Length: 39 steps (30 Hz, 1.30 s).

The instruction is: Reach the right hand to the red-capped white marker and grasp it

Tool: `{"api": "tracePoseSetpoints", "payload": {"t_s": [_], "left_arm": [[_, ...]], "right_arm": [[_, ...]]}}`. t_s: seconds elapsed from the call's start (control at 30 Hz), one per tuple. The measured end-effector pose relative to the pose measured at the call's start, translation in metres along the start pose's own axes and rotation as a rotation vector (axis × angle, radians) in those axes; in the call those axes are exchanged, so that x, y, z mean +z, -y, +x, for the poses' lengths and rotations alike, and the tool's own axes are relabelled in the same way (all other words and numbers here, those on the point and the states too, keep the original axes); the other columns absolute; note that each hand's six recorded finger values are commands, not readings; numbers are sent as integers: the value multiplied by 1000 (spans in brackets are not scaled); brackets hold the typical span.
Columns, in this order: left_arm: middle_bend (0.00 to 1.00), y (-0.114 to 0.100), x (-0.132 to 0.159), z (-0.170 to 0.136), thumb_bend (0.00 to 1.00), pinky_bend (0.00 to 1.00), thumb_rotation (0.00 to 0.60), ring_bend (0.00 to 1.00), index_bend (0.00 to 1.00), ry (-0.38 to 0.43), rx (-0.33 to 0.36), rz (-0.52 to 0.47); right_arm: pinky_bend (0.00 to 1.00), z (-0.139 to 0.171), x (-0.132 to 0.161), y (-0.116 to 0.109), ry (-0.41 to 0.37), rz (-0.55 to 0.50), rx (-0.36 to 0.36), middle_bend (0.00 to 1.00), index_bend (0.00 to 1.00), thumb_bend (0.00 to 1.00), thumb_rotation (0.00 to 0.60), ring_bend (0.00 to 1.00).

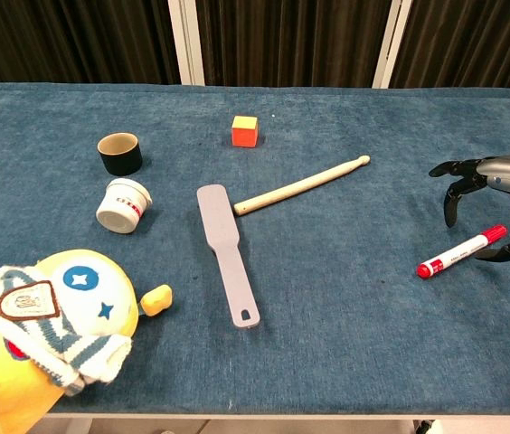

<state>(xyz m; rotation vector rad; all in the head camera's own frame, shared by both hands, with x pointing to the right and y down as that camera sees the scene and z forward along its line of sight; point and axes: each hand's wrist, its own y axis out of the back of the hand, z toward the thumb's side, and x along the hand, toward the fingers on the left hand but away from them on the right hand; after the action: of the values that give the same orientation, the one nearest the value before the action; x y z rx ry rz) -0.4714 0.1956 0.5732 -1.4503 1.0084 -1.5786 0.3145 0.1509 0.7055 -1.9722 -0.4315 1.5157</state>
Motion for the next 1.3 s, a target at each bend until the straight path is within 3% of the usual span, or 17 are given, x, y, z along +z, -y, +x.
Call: {"api": "tracePoseSetpoints", "payload": {"t_s": [0.37, 0.8, 1.03, 1.13, 1.3], "left_arm": [[0, 0, -1, 0, 344, 165, 600, 21, 81, -7, -1, 1], [0, 1, -1, 0, 344, 165, 600, 21, 81, -6, -10, 6], [0, 0, -3, 0, 344, 165, 600, 20, 81, -15, -9, -2], [0, 0, -3, 0, 344, 165, 600, 21, 81, -18, -10, -8], [0, 0, -2, 0, 344, 165, 600, 21, 81, -15, -9, -5]], "right_arm": [[61, -6, -2, 5, 4, -5, 15, 45, 549, 404, 600, 83], [63, -17, 2, 13, -7, 3, 40, 45, 561, 429, 600, 83], [76, -19, 5, 11, -17, -22, 30, 45, 665, 570, 600, 86], [79, -19, 5, 4, -22, -50, 7, 45, 666, 581, 600, 86], [80, -17, 7, -35, -43, -81, -97, 45, 670, 589, 600, 86]]}}
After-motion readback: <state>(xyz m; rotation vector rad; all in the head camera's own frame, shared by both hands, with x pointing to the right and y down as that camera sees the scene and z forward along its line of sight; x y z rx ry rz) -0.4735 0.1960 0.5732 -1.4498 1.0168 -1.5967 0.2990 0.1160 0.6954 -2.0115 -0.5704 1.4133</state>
